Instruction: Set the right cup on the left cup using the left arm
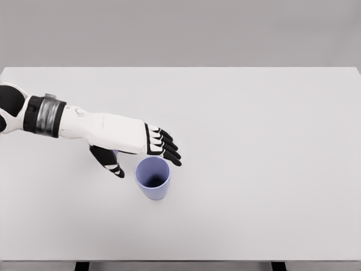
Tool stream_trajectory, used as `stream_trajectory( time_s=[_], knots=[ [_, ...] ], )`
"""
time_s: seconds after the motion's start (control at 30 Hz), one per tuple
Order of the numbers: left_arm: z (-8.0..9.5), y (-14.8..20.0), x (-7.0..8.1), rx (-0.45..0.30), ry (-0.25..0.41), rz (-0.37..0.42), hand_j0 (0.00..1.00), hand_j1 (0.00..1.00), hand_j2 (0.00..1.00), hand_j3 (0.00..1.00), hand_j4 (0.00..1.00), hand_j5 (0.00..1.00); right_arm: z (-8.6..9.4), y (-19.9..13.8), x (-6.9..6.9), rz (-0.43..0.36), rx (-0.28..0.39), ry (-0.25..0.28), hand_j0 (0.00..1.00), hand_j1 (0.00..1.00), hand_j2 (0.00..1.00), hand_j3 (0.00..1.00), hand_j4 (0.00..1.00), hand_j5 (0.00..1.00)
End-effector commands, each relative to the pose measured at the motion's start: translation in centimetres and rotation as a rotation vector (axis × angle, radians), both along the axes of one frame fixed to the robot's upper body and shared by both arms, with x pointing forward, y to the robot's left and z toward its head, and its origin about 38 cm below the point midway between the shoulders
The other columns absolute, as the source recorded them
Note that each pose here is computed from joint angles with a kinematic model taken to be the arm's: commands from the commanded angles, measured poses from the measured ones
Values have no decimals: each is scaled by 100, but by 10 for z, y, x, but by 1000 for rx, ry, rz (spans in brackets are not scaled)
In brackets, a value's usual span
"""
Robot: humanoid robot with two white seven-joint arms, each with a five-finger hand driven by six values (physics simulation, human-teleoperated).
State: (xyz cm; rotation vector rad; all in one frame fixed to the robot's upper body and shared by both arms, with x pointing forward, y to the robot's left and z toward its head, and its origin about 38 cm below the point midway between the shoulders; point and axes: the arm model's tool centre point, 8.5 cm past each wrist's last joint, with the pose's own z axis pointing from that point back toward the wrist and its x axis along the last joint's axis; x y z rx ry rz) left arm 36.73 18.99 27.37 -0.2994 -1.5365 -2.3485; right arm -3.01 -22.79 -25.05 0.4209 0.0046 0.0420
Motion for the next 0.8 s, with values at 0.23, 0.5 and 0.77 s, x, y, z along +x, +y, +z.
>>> stream_trajectory(
  time_s=[0.23,0.5,0.77],
  knots=[
    [-13,-17,-2,37,-45,-46,100,100,100,100,100,100,0,0,0,1,1,0,100,100,100,100,100,100],
    [-10,-17,-2,29,-48,-55,100,100,100,100,100,100,0,0,0,1,1,0,100,100,100,100,100,100],
    [-8,-16,-2,26,-55,-58,100,100,100,100,100,100,0,0,0,1,1,0,100,100,100,100,100,100]
  ],
)
